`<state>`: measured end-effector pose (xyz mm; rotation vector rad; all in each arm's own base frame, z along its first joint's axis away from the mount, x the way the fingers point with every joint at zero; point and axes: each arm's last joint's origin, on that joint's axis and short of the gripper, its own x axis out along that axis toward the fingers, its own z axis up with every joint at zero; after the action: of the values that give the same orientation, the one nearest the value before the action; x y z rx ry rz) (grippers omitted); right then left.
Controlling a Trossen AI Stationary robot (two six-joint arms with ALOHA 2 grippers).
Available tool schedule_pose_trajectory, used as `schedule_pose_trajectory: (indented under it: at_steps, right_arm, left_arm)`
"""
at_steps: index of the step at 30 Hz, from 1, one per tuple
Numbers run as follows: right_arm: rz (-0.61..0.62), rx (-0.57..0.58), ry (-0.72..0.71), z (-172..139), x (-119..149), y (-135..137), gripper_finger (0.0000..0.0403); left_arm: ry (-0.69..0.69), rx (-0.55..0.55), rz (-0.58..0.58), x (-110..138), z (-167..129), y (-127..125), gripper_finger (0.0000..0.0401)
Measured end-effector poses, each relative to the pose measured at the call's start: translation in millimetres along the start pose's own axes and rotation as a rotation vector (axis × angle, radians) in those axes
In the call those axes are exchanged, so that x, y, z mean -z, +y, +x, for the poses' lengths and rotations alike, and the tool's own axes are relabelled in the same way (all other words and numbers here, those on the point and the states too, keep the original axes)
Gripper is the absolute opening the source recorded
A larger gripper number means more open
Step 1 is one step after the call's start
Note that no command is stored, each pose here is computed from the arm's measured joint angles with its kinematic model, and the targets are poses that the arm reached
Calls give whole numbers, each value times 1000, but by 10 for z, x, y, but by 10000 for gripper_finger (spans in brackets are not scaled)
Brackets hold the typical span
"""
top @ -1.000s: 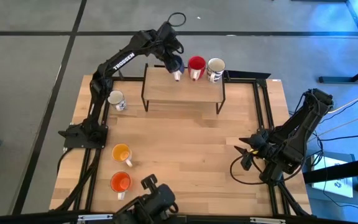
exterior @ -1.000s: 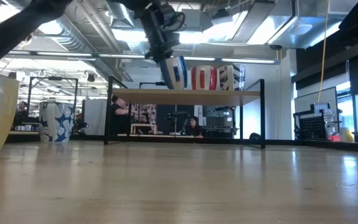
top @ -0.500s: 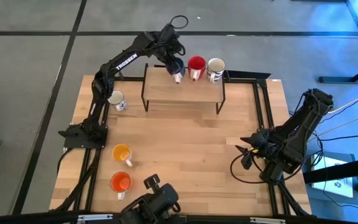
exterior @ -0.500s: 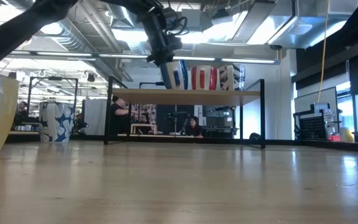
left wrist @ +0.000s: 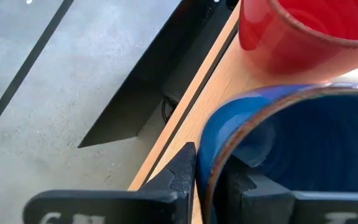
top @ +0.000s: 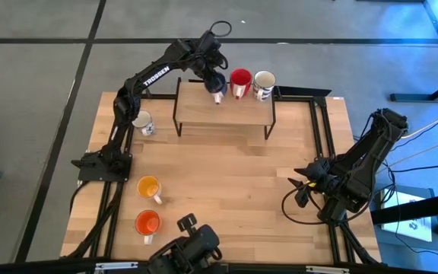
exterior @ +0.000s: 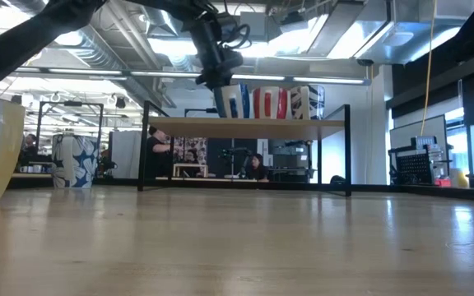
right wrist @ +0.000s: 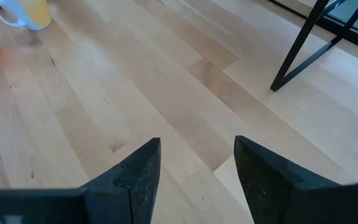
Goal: Place coffee mugs
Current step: Put the blue mug on the shelf
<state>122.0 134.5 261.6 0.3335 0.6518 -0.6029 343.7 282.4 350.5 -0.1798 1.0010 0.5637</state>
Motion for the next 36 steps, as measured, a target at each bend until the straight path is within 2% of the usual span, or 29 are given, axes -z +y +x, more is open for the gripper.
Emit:
schedule_pose_trajectory:
  at_steps: [7, 11, 36]
  right_arm:
    - [1, -1, 0, 0, 0, 1, 189]
    - [2, -1, 0, 0, 0, 2, 189]
    - [1, -1, 2, 0, 1, 1, 189]
  left_arm:
    - [-21, 6, -5, -19, -1, -1, 88]
    - [-28, 3, -5, -27, -1, 1, 106]
    - [-64, -21, -3, -58, -36, 12, 109]
